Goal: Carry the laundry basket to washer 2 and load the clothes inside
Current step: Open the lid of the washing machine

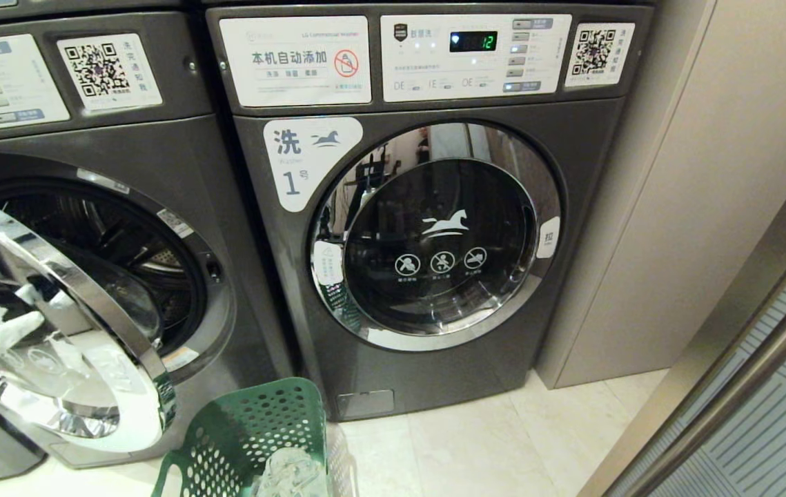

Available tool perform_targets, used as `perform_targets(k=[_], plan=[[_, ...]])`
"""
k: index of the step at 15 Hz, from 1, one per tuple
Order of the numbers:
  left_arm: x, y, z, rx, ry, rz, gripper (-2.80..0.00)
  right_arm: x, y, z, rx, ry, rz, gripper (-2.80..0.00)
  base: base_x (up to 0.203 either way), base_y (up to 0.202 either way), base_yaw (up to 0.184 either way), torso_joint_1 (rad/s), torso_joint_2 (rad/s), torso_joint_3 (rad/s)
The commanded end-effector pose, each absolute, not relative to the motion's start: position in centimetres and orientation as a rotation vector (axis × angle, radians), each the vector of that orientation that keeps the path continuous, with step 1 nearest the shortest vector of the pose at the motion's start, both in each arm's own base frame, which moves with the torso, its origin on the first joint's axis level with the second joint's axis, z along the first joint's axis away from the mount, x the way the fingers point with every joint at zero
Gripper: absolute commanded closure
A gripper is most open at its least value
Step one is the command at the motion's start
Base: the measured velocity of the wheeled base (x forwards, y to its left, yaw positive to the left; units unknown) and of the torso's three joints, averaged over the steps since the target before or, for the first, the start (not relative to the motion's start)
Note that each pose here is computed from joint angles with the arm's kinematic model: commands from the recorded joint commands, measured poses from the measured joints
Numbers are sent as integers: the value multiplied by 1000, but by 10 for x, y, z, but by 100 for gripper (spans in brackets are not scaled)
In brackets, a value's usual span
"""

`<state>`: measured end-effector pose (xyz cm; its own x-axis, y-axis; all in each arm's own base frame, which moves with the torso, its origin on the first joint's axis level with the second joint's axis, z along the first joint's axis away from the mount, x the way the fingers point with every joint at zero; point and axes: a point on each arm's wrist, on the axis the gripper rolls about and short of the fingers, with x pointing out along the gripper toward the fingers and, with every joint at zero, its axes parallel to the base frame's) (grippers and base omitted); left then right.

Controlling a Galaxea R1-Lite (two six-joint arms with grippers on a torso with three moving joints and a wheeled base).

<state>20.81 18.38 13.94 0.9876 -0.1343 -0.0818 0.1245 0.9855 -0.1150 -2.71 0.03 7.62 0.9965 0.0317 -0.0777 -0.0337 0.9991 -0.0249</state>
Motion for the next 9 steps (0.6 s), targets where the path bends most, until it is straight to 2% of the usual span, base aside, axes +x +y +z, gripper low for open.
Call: perform_targets(k=[1,5,9], plan=[[190,183,165,-38,26,-6,-280,-27,0,76,-27,78,33,0,0,0,0,0,0,0],[143,159,201,75,-80,138,-280,-27,0,76,-27,79,34,0,0,0,0,0,0,0],[91,98,251,230,-313,278,-280,-27,0,76,-27,78,33,0,0,0,0,0,0,0]])
